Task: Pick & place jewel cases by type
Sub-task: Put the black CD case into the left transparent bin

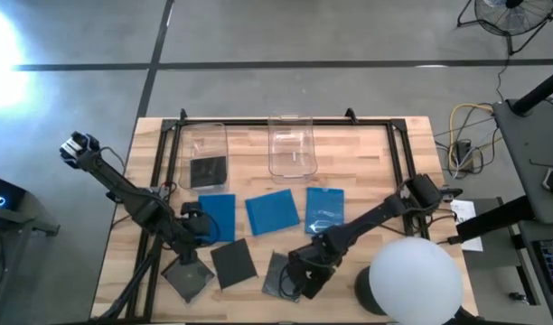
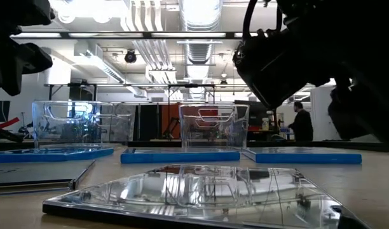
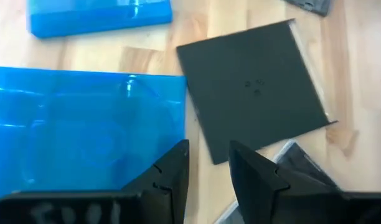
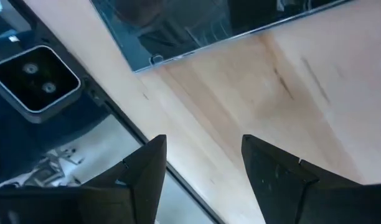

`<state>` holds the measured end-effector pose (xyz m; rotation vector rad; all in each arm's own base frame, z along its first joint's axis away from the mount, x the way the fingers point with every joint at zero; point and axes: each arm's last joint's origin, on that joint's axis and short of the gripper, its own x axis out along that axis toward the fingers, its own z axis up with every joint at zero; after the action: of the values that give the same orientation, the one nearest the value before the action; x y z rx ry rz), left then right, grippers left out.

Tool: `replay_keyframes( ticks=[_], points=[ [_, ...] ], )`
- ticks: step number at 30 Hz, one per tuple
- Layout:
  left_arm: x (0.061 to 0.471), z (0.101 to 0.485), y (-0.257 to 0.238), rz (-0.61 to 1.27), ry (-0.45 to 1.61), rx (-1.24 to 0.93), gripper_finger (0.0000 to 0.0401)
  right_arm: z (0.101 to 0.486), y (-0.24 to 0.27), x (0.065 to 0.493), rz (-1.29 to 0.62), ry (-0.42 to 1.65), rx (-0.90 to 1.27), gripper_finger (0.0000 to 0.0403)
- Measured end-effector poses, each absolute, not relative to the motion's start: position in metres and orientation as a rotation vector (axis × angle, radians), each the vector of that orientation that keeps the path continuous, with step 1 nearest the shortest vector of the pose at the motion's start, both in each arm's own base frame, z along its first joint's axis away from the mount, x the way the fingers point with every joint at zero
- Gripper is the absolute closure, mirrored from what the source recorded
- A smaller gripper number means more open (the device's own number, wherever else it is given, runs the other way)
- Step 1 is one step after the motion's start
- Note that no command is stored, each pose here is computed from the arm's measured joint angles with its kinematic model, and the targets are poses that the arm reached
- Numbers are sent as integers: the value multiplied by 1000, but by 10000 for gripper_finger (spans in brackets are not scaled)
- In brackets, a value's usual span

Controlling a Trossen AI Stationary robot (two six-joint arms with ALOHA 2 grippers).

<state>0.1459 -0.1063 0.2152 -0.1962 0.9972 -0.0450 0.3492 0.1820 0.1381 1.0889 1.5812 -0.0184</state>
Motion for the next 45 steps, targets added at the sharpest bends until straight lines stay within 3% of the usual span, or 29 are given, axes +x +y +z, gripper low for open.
replay_keyframes(
  ticks=[13, 23, 29, 35, 45],
  points=[
    [179, 226, -134, -44, 943, -310, 307, 135, 188, 347, -73, 1467, 955, 199],
    [218, 221, -169, 2, 1019, -300, 307, 126, 181, 352, -176, 1430, 993, 200],
    [228, 257, -179, 69, 1056, -315, 307, 128, 181, 353, -194, 1401, 1010, 200],
    [230, 293, -173, 146, 968, -315, 307, 129, 181, 355, -182, 1389, 998, 200],
    [244, 234, -180, 110, 972, -285, 307, 122, 171, 361, -290, 1387, 1118, 200]
  ],
)
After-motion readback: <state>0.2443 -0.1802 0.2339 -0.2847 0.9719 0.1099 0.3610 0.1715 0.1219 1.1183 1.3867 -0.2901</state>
